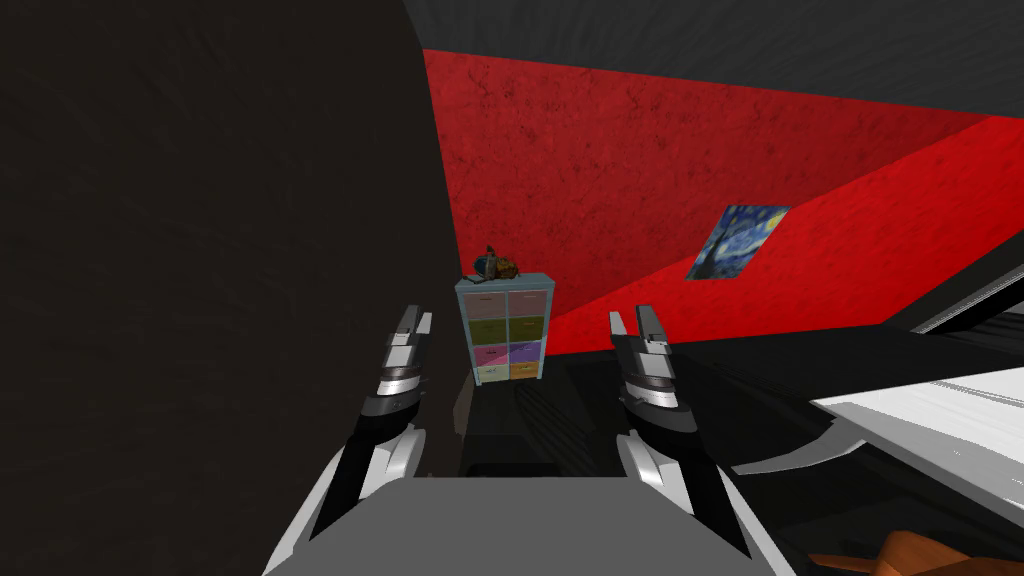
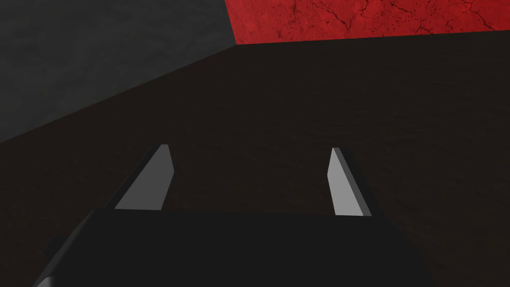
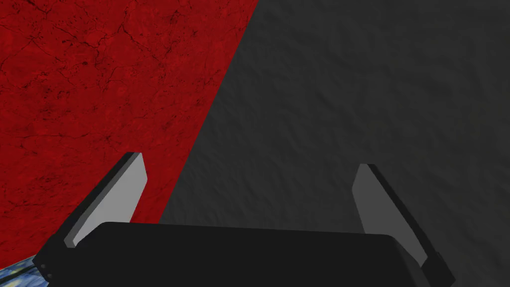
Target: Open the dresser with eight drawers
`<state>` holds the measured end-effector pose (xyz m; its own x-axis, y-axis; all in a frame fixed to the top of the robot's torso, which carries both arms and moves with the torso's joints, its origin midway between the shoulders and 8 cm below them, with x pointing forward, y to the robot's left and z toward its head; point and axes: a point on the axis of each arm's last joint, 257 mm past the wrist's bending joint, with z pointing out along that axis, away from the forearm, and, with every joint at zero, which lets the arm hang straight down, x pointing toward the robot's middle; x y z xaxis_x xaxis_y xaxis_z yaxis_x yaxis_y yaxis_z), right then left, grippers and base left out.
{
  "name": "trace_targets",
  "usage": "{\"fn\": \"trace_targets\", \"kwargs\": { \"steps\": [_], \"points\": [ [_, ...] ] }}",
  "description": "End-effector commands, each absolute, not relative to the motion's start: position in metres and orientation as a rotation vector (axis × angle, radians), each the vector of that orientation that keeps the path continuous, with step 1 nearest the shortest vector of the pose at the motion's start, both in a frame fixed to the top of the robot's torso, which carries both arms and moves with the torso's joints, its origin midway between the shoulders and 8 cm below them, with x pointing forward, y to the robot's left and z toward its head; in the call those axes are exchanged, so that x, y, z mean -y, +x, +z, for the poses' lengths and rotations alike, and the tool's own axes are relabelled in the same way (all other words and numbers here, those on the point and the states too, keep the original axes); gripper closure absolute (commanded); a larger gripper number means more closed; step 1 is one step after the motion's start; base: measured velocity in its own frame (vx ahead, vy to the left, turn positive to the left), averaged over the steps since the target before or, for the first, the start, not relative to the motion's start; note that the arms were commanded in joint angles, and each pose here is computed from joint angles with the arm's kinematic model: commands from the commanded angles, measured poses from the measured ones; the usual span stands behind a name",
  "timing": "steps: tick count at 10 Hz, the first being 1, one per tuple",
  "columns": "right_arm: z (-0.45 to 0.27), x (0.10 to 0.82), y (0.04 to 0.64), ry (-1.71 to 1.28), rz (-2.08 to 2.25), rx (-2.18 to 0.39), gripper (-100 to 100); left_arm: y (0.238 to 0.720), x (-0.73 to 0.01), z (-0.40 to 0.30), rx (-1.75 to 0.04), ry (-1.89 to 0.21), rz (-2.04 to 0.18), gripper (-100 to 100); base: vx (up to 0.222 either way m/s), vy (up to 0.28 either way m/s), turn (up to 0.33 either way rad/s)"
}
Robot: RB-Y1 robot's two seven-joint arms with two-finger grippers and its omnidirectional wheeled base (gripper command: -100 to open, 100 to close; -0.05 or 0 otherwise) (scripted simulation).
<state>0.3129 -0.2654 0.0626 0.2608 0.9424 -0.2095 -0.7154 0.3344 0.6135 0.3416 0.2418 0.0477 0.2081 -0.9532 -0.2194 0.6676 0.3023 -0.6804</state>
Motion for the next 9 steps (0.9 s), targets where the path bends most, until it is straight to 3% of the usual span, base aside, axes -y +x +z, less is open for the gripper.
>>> {"fn": "trace_targets", "kwargs": {
  "steps": [1,9],
  "points": [
    [0.0626,0.2654,0.3129,0.441,1.172,-0.606,0,0.3416,-0.2418,0.0478,-0.688,-0.498,-1.194,0,0.0,0.0,0.0],
    [0.0628,0.2653,0.3128,0.441,1.172,-0.606,0,0.3415,-0.2417,0.0479,-0.688,-0.497,-1.195,0,0.0,0.0,0.0]
  ]
}}
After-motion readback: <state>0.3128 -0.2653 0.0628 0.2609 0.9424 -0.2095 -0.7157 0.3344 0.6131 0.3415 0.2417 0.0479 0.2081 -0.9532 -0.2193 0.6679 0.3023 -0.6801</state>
